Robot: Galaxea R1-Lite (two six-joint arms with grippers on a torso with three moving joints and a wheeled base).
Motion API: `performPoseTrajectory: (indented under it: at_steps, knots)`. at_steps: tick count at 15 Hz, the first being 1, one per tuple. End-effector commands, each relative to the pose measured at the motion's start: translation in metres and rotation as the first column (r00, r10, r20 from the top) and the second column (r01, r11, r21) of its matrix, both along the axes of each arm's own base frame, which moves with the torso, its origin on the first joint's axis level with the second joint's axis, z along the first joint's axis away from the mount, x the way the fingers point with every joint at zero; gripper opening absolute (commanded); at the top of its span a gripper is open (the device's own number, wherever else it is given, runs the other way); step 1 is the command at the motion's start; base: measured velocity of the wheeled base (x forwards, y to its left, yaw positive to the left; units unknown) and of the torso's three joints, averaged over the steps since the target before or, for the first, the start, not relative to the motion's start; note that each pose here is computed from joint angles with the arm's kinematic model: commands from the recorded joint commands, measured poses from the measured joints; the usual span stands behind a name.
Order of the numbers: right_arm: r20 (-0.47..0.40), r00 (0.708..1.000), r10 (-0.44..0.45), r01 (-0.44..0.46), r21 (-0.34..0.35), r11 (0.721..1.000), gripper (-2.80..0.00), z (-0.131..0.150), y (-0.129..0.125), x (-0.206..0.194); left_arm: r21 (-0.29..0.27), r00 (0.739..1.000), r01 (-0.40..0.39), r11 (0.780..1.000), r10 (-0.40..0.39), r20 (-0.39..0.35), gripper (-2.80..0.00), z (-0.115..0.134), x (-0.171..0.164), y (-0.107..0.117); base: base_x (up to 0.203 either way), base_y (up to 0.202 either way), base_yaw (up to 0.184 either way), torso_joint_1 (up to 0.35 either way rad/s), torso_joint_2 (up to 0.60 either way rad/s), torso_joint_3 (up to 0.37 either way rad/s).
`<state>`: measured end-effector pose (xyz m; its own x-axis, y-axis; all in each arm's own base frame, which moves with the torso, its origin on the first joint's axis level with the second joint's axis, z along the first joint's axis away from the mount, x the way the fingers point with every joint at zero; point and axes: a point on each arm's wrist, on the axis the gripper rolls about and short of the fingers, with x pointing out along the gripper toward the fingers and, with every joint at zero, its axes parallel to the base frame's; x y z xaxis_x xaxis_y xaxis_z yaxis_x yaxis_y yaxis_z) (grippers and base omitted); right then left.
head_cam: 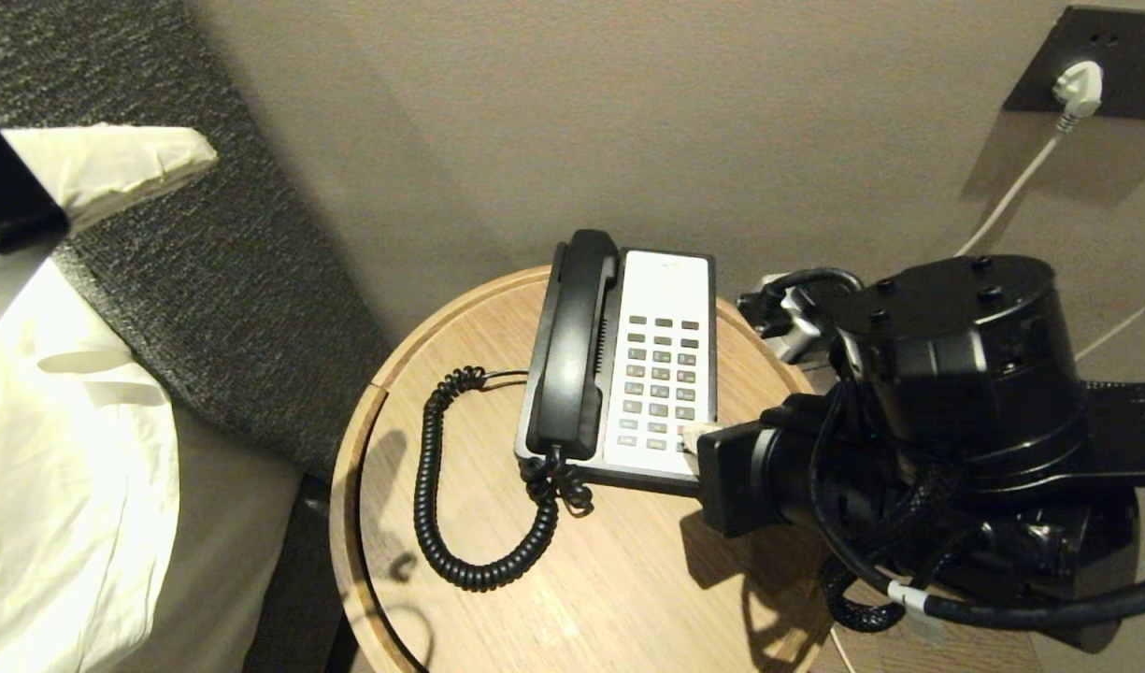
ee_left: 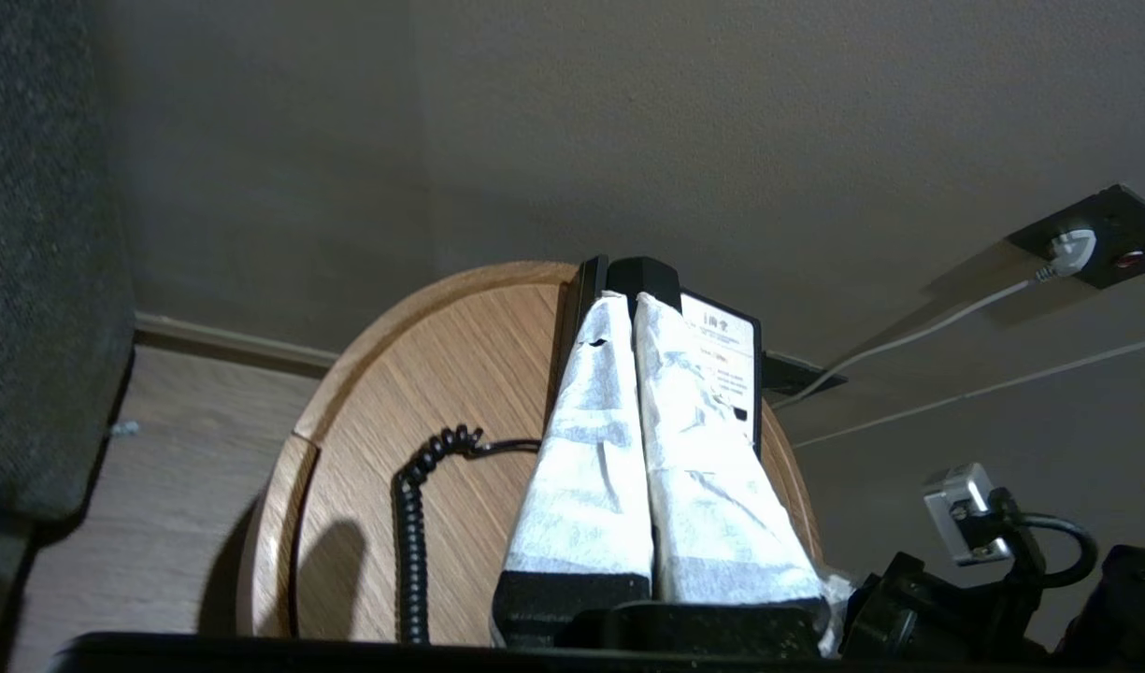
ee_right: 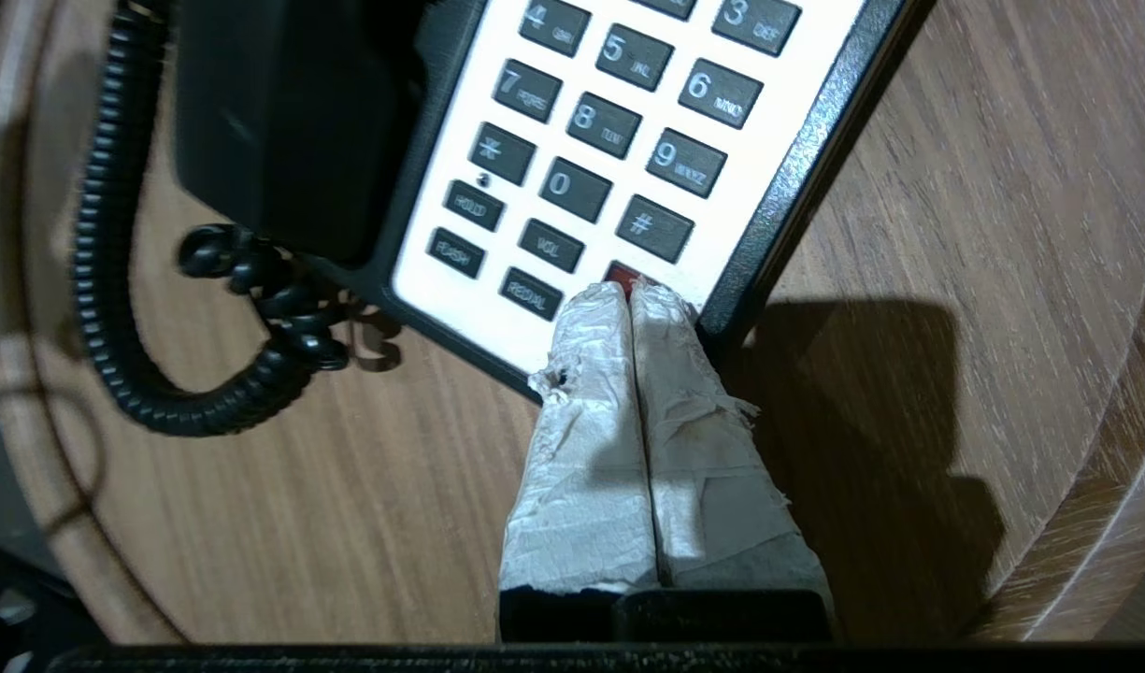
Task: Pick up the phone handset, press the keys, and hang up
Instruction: End the call using the dial pad
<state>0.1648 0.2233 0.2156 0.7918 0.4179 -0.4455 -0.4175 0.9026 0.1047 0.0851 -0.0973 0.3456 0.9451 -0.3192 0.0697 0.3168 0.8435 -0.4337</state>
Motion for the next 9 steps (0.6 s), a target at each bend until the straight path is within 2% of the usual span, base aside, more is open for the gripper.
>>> performPoseTrajectory:
  at_steps: [1, 3, 6, 8, 9]
  knots:
    - [0.023, 1.000, -0.003, 0.002, 0.036, 0.999, -2.80, 0.011, -0.005, -0.004, -0.016, 1.000, -0.003, 1.000, 0.002, -0.014, -2.80, -0.002, -0.001, 0.001, 0.000, 0.000, 0.000, 0.000, 0.00, 0.000]
    - [0.030, 1.000, -0.006, 0.005, 0.047, 0.999, -2.80, 0.014, -0.010, -0.007, -0.028, 0.999, -0.015, 1.000, 0.014, -0.039, -2.80, -0.004, -0.001, 0.004, 0.000, 0.000, 0.000, 0.000, 0.00, 0.000]
    - [0.048, 0.999, -0.020, 0.016, 0.067, 0.998, -2.80, 0.022, -0.019, -0.011, -0.051, 0.992, -0.103, 0.993, 0.099, -0.078, -2.80, -0.008, -0.005, 0.024, 0.000, 0.000, 0.000, 0.000, 0.00, 0.000]
    - [0.058, 0.998, -0.030, 0.026, 0.075, 0.997, -2.80, 0.025, -0.023, -0.014, -0.085, 0.973, -0.209, 0.974, 0.198, -0.115, -2.80, -0.011, -0.010, 0.045, 0.000, 0.000, 0.000, 0.000, 0.00, 0.000]
    - [0.060, 0.998, -0.035, 0.031, 0.075, 0.997, -2.80, 0.025, -0.025, -0.015, -0.092, 0.952, -0.289, 0.953, 0.276, -0.131, -2.80, -0.014, -0.014, 0.057, 0.000, 0.000, 0.000, 0.000, 0.00, 0.000]
